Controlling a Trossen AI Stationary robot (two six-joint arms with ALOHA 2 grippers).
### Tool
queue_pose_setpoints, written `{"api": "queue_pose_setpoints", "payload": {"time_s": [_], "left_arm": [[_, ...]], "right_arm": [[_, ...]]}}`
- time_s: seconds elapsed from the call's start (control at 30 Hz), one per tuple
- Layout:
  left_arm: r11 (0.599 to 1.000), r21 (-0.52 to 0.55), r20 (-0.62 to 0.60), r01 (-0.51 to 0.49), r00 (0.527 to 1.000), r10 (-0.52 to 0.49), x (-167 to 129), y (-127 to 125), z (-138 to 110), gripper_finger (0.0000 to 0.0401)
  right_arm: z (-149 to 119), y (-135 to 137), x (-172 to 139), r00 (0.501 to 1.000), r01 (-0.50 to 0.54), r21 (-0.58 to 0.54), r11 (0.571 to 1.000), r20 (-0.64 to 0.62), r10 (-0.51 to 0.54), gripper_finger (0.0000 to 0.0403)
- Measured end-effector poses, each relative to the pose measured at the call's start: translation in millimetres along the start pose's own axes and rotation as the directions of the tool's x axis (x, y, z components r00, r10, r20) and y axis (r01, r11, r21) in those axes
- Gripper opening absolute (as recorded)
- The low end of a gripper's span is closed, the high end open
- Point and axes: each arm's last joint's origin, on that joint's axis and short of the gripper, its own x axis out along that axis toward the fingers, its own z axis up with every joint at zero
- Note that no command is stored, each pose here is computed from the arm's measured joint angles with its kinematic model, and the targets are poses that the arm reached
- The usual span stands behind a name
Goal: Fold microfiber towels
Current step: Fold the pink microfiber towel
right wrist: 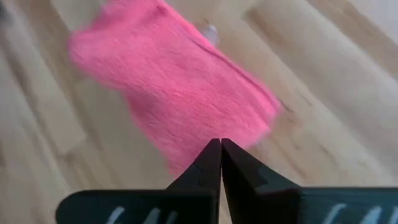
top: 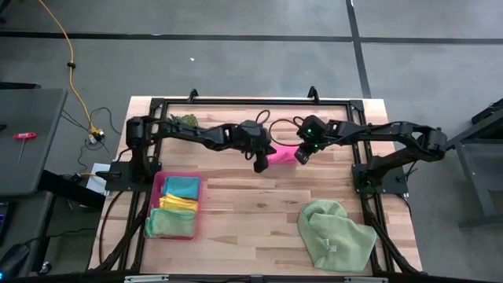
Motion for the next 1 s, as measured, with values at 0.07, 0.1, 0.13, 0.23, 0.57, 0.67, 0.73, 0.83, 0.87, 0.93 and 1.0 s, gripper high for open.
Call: {"api": "queue_pose_setpoints", "payload": {"time_s": [0.07,0.1,0.13,0.23,0.57,0.67,0.73,0.83,0.87,0.93,1.0], "left_arm": [[1.0,-0.001,0.016,-0.004,1.0,0.004,7.4,-2.2,-3.5,0.0],[1.0,0.003,0.024,-0.001,1.0,0.001,10.3,-3.3,-4.9,0.0],[1.0,0.004,0.026,-0.002,1.0,0.002,13.1,-3.3,-6.7,0.0],[0.999,0.001,0.0,-0.045,0.999,0.045,23.9,0.0,-14.6,0.0],[0.991,0.083,0.003,-0.101,0.995,0.101,44.1,8.8,-20.8,0.0],[0.99,0.113,0.003,-0.09,0.996,0.09,43.5,7.4,-20.1,0.0],[0.987,0.133,-0.004,-0.089,0.996,0.091,43.6,7.6,-20.9,0.0],[0.977,0.192,-0.045,-0.092,0.994,0.102,43.1,10.9,-25.1,0.0],[0.971,0.22,-0.063,-0.088,0.993,0.104,42.8,11.7,-27.4,0.0],[0.958,0.277,-0.091,-0.08,0.99,0.109,42.5,12.1,-30.8,0.0],[0.945,0.313,-0.129,-0.091,0.982,0.137,42.0,12.8,-34.9,0.0]], "right_arm": [[0.0,1.1,2.0,0.999,-0.035,0.015,0.999,0.031,0.034,0.0003],[0.5,2.4,2.6,0.998,-0.05,0.013,0.999,0.045,0.049,0.0002],[1.2,3.9,3.1,0.996,-0.059,0.013,0.998,0.062,0.058,0.0001],[-1.2,5.8,5.4,0.994,-0.072,0.012,0.997,0.077,0.071,0.0001],[-13.1,-1.8,18.2,0.983,-0.09,0.081,0.993,0.171,0.075,0.0],[-13.5,-2.5,22.2,0.983,-0.084,0.098,0.992,0.173,0.066,0.0],[-12.8,-2.5,24.5,0.982,-0.088,0.098,0.991,0.177,0.069,0.0],[-11.6,-1.9,26.8,0.979,-0.109,0.094,0.99,0.181,0.091,0.0],[-11.7,-1.9,27.1,0.979,-0.11,0.097,0.989,0.18,0.091,0.0],[-11.6,-1.9,27.0,0.979,-0.11,0.096,0.989,0.181,0.092,0.0],[-11.5,-1.8,27.0,0.979,-0.111,0.096,0.989,0.181,0.093,0.0]]}}
